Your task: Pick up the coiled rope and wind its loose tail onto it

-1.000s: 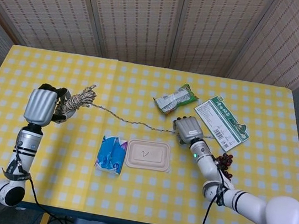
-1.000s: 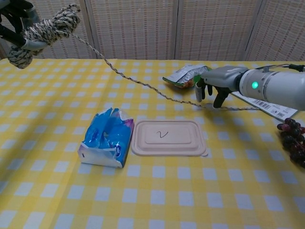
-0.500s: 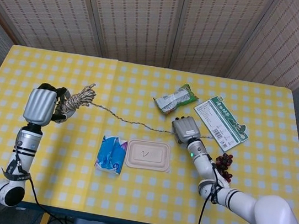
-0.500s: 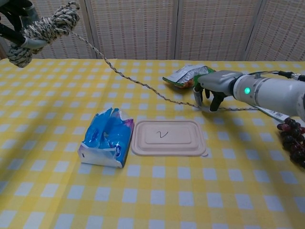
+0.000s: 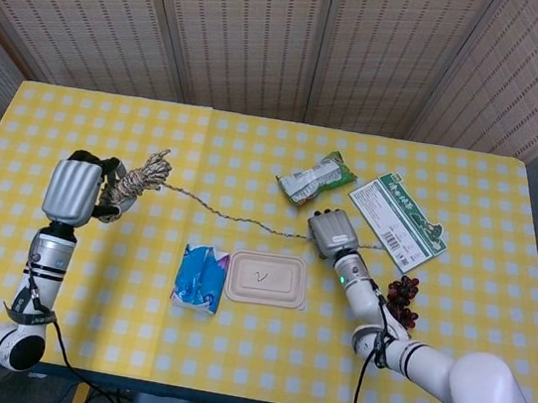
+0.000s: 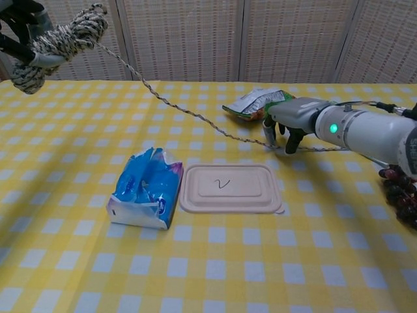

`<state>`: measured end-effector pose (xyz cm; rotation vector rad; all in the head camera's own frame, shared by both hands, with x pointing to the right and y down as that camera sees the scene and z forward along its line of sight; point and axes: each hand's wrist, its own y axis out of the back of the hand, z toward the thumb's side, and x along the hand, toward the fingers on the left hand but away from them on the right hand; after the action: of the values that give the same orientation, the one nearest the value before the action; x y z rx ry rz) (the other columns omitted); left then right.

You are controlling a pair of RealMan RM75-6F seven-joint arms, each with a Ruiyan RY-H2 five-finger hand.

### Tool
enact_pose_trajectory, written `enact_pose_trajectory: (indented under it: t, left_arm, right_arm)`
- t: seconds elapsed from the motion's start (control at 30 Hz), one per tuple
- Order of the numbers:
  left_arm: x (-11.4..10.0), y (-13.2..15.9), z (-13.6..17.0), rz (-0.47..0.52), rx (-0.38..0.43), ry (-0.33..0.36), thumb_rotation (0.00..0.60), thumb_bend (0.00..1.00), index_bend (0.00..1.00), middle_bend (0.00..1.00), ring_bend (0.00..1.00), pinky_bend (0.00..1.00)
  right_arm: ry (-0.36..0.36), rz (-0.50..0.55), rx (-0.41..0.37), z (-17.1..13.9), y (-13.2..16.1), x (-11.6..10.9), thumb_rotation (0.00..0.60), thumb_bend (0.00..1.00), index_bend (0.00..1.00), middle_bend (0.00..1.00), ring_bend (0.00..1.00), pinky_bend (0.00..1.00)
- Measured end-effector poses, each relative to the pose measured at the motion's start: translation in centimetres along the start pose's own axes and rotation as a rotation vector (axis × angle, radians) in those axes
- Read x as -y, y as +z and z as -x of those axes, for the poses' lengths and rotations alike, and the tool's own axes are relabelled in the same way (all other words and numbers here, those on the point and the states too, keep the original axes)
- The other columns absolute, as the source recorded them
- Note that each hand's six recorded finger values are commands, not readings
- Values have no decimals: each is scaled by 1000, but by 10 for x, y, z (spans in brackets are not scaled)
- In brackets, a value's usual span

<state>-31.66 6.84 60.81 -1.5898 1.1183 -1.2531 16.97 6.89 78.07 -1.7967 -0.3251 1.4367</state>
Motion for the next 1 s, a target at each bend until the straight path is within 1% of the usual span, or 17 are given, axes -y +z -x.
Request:
enact_pose_trajectory:
  t: [0.53,0.83,1.0]
  left_arm:
    - [0,-4,1,2,-7,3,519,246,694,738,553,344]
    - [-2,-6,0,2,-12,8,519,246,694,738,553,344]
    - [0,-8,-1,-3,-17,3,518,246,694,738,553,344]
  right_arm:
    - [-17,-11,5,4,5,0,600,316,559,375,308,366]
    - [-20,-10,3,3,4,0,600,446,588,391,314,366]
    - [-43,-27,-11,-2,3,-9,600,484,598,400,322,366]
